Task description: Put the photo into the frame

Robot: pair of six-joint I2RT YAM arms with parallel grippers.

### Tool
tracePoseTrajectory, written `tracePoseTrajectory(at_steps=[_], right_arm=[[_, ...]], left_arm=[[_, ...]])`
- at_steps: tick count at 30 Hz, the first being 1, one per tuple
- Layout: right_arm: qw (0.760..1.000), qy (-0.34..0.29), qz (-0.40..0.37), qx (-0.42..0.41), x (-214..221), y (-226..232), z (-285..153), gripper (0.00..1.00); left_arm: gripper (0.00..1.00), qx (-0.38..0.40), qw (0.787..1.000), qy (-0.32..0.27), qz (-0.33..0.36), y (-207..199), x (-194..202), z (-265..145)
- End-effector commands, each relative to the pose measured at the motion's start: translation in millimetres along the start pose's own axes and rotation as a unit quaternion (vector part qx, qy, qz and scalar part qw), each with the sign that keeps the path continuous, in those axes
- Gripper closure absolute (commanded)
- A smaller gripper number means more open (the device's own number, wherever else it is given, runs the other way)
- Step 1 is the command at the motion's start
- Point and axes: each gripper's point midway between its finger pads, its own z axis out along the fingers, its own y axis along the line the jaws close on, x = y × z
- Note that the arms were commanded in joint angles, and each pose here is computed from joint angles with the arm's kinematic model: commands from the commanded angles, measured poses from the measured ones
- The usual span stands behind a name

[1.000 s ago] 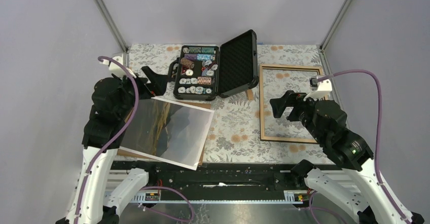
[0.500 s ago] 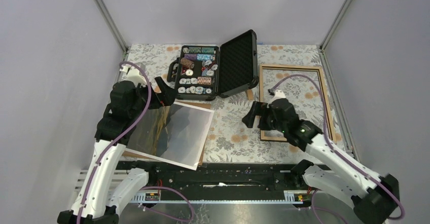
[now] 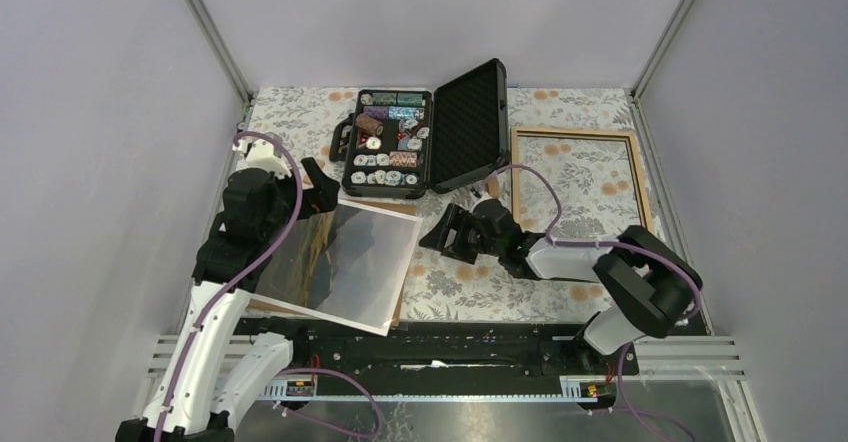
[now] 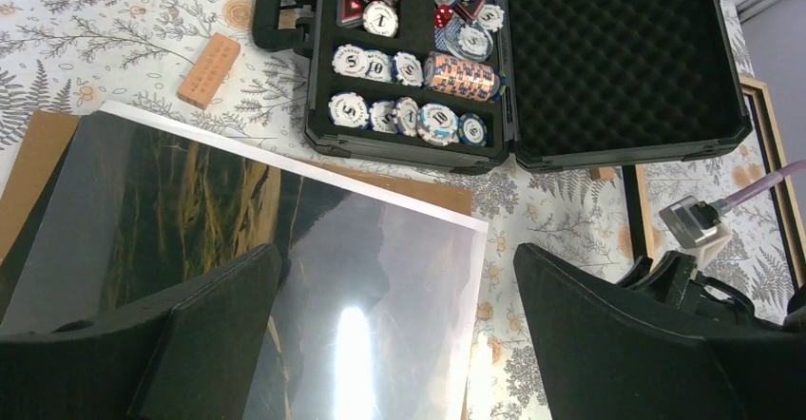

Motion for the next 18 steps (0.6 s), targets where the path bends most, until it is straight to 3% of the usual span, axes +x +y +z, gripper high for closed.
tracePoseTrajectory(at_steps=[1, 6, 12, 18], right_arm=[[0.996, -0.046, 0.036, -0.070, -16.8, 30.1, 17.1, 0.20], [0.997, -0.031, 0.042, -0.054, -6.8, 13.5, 32.8, 0.25], [0.998, -0.023, 0.029, -0.044, -2.4, 4.1, 41.3, 0.26], [0.997, -0.006, 0.037, -0.066, 4.8, 6.7, 48.0, 0.33]], left_arm=[[0.01, -0.001, 0.999, -0.040, 0.007, 1.1, -12.6, -2.9], [0.01, 0.000, 1.000, -0.012, -0.018, 1.6, 4.1, 9.2], [0.01, 0.019, 0.985, 0.104, -0.137, -6.3, 72.2, 42.3], [0.01, 0.003, 0.971, 0.129, -0.201, 6.6, 117.9, 56.9]])
